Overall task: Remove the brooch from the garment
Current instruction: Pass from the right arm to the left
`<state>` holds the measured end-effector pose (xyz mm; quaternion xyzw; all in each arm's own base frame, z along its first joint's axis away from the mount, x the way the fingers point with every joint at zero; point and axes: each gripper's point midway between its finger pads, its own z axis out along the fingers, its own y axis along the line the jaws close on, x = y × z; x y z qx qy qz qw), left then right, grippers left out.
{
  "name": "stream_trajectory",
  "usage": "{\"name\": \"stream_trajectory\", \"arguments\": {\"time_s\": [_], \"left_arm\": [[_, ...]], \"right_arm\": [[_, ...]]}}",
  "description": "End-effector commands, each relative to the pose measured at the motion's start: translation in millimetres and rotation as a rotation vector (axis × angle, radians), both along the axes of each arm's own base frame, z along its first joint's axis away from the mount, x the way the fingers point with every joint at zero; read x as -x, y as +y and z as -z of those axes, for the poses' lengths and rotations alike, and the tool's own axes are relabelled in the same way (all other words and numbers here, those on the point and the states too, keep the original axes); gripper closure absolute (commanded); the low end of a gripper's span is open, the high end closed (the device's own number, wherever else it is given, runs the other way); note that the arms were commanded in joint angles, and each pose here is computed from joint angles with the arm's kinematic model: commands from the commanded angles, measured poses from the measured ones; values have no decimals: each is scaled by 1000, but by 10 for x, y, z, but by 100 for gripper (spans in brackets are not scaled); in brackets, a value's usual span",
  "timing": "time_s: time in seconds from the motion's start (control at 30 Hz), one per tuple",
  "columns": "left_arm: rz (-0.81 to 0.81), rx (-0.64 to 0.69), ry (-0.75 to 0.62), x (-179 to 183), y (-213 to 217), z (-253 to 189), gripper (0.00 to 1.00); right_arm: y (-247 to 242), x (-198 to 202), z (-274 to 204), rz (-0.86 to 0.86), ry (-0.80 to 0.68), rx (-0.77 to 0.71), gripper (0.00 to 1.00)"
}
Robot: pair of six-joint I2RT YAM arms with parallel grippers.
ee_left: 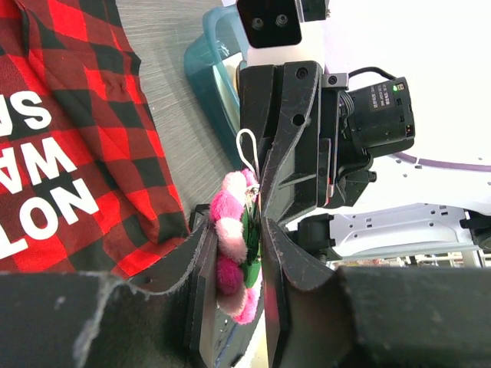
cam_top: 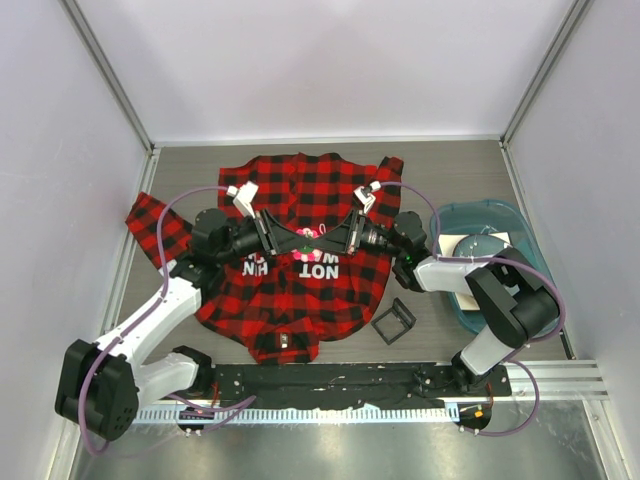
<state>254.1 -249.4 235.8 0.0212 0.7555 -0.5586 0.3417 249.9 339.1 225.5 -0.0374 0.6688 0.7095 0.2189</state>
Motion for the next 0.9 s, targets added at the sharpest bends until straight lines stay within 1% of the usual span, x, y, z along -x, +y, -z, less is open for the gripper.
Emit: {"name": "stream_trajectory", "arguments": {"time_s": [0.0,0.27,0.73,0.87], "left_arm": [[-11,35,-56,-4,-2,-133,76],[-15,58,-40,-9,-11,-124,83],[1,70,-25,-4,-37,-121,89],[-3,69,-30,0,-29,-132,96]], "right_arm": [[-14,1,-217,23,-79,-34,99],[-14,6,-228,21,-87,-31,99],[11,18,-212,8,-102,-16,99],[6,-8,-224,26,-96,-15,99]]}}
